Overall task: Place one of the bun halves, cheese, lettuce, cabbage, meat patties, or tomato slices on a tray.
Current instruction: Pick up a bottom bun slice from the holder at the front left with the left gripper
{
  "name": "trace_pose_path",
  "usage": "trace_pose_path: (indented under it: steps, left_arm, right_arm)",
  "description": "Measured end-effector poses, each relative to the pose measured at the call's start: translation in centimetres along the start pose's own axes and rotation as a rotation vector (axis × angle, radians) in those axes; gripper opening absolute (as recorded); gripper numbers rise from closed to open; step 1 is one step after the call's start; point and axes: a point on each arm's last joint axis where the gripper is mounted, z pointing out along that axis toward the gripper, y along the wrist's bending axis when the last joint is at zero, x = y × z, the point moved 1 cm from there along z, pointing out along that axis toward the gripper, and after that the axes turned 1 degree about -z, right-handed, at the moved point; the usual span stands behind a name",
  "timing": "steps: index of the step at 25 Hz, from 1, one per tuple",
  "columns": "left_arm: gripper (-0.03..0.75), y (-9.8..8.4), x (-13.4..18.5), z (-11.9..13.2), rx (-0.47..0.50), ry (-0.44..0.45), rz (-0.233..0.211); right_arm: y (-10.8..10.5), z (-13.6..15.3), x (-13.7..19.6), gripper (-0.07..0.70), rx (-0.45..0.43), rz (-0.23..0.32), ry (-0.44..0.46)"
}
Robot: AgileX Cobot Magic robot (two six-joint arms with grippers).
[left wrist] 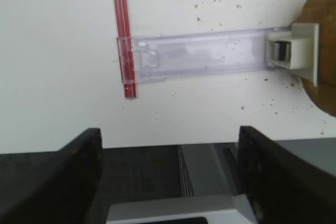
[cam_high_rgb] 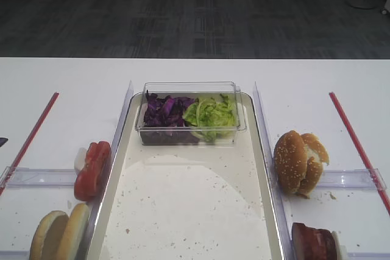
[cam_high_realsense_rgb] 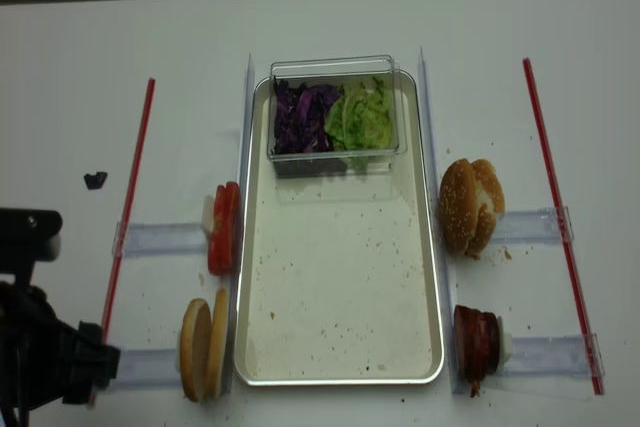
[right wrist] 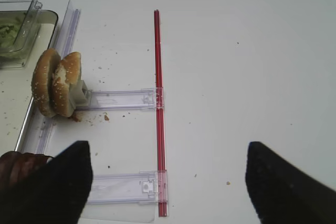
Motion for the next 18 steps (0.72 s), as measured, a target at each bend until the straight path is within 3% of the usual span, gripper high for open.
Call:
trace_pose_path:
  steps: [9,18]
  left_arm:
    - [0.491,0.0,-2.1,-1.0,0.0,-0.035,0.0]
    - [0.491,0.0,-2.3,-1.2,0.0,-0.039,0.0]
  right_arm:
    - [0.0,0.0,0.0,0.614,-0.033,-0.018,0.0]
    - [0.0,0.0,0.0,0.614,-0.061,-0.035,-0.001]
